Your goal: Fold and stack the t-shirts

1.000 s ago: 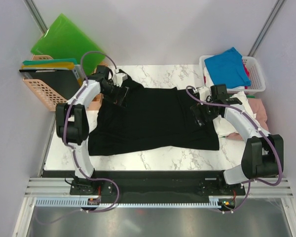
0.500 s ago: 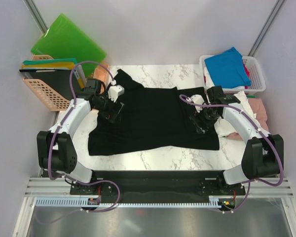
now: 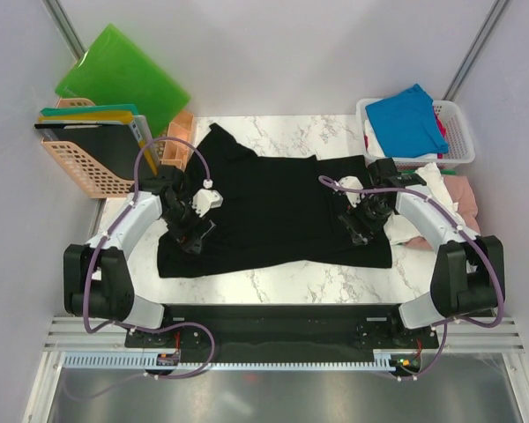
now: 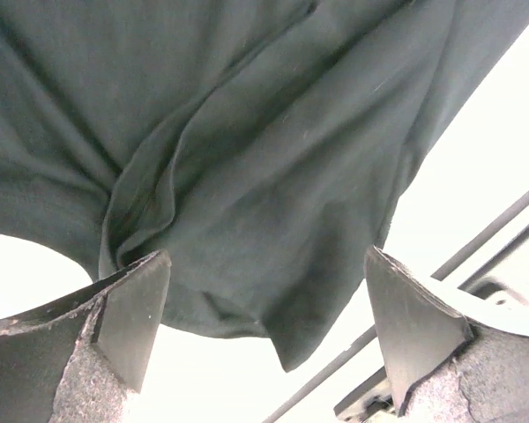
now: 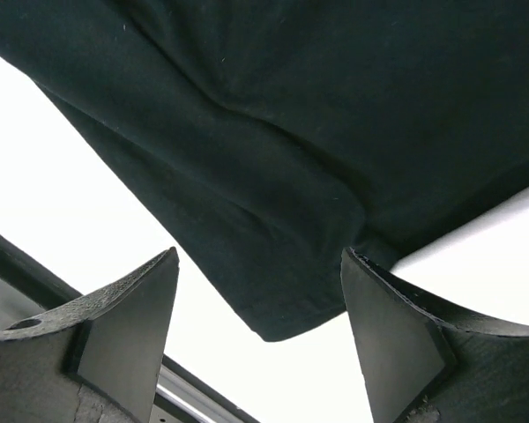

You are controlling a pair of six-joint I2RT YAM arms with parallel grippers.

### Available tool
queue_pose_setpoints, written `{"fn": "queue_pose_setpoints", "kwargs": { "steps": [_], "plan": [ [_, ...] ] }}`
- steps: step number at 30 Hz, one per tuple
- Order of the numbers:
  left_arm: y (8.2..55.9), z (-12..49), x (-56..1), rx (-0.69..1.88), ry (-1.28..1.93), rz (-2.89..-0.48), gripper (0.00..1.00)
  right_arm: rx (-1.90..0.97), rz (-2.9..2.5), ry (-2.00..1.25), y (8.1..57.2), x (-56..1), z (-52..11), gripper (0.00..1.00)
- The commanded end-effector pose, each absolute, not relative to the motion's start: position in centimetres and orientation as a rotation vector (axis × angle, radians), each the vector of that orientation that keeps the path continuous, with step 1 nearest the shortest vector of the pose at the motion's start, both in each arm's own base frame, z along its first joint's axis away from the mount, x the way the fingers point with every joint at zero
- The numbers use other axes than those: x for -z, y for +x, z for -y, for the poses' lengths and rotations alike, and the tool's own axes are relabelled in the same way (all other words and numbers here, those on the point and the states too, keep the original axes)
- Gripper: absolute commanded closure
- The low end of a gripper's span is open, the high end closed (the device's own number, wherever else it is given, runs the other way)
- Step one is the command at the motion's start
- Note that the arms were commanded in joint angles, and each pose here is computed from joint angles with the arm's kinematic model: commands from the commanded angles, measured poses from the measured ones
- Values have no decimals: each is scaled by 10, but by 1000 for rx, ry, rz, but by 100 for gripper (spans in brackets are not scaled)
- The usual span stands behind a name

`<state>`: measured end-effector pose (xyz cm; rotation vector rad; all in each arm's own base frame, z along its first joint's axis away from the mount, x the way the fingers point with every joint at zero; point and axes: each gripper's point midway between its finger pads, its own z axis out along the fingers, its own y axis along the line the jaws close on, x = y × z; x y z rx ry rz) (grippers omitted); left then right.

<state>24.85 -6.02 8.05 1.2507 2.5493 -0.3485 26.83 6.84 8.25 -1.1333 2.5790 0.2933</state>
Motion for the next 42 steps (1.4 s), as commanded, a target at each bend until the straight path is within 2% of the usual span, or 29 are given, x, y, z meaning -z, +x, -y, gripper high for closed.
{"fn": "queue_pose_setpoints", "kwargs": {
  "steps": [1,7,12,17,21,23,29,33,35,41,42],
  "plan": [
    [247,32,-72,159,1369,-2562,2,-348,-2566,-1166,263,-75,-73,18],
    [292,22,-100,-64,1249,-2446,0,-375,-2569,-1183,257,-68,-75,18],
    [315,35,-122,-25,1161,-2381,0,-373,-2582,-1191,257,-62,-73,19],
    [315,30,-99,-26,1181,-2460,4,-368,-2581,-1199,256,-61,-72,20],
    [310,23,-81,-52,1192,-2525,21,-366,-2577,-1202,257,-61,-72,20],
    [310,20,-76,-67,1188,-2548,21,-372,-2582,-1204,255,-59,-73,20],
    [317,13,-70,-132,1159,-2563,35,-397,-2598,-1207,251,-53,-73,21],
    [318,13,-62,-127,1161,-2585,62,-383,-2601,-1220,251,-50,-72,22],
    [318,13,-61,-123,1156,-2594,81,-354,-2613,-1228,251,-46,-67,22],
    [309,12,-56,-109,1172,-2626,98,-307,-2634,-1241,254,-39,-61,24],
    [308,12,-56,-108,1175,-2628,98,-310,-2632,-1238,255,-39,-61,24]
  ]
}}
